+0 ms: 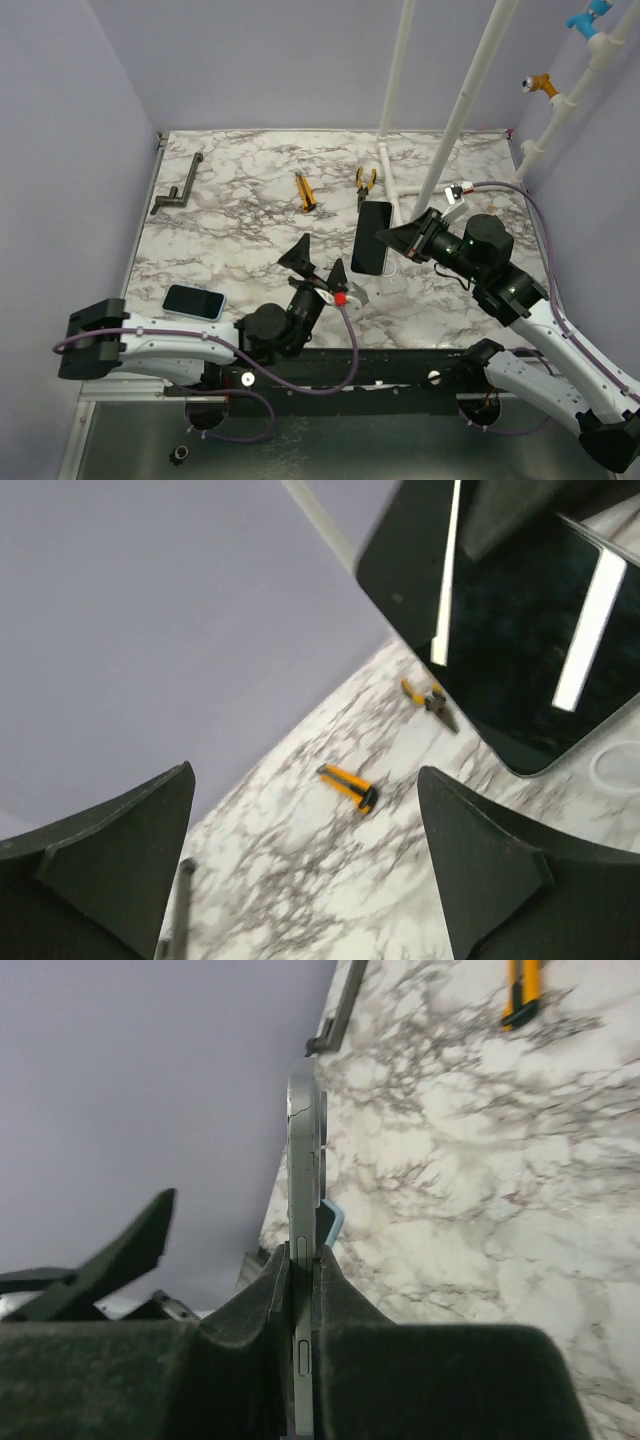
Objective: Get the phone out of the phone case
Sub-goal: Place the phone at the center of the board.
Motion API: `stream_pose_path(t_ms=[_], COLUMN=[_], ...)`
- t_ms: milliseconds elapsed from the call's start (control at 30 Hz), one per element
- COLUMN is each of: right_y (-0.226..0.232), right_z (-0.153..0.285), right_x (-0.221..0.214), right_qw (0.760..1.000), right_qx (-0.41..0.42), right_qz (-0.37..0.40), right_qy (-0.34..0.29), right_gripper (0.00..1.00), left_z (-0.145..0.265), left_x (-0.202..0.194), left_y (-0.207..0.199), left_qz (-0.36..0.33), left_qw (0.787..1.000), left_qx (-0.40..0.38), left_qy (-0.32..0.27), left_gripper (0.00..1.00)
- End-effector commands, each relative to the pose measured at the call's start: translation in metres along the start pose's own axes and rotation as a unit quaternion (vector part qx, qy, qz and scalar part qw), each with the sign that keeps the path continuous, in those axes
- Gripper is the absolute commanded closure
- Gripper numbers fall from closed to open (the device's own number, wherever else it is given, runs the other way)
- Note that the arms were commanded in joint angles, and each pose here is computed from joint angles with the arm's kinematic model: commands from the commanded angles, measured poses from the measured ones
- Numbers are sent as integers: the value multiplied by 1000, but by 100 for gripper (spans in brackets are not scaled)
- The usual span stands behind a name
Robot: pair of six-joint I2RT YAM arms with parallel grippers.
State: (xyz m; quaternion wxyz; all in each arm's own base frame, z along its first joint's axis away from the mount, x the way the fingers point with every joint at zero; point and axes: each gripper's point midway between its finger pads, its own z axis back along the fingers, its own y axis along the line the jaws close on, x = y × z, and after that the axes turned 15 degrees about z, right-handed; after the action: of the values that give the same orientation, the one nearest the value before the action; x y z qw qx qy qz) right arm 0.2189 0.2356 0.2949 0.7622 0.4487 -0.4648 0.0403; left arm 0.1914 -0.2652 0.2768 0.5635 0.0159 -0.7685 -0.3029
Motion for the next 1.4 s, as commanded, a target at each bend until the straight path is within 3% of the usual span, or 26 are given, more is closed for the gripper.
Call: stream_pose_path(t_ms=[0,100,267,333,467,567,767,867,1367], right_y=[-32,-36,-30,-16,13,23,36,38,45], right_z=[14,16,18,20,25,29,31,28,14], right_x=[9,4,0,1,-1,-5,-9,-12,-15], right_qw=[995,994,995,995,987,982,973,972,969], right_qx=[-84,-85,-48,-1,89,121,166,177,215], right_qz=[46,53,66,82,112,130,144,137,109], right_qy=[-33,-33,-49,-62,-76,-69,-67,-65,-61], right_gripper=[100,100,100,100,100,100,100,100,100], left_z=[-5,-15,-27,-28,-30,-33,-30,-31,-35], left_x=[-1,-3,10,19,34,46,67,70,54], left_y=[-8,1,5,2,4,8,5,3,-9], left_qz=[262,383,493,545,646,693,717,719,729], left_qw=[957,911,849,807,696,629,561,549,545], left_qx=[-101,-126,-165,-207,-297,-343,-406,-419,-404], left_qy=[67,82,89,93,96,83,76,75,95], left_gripper=[7,7,7,8,9,12,14,18,38])
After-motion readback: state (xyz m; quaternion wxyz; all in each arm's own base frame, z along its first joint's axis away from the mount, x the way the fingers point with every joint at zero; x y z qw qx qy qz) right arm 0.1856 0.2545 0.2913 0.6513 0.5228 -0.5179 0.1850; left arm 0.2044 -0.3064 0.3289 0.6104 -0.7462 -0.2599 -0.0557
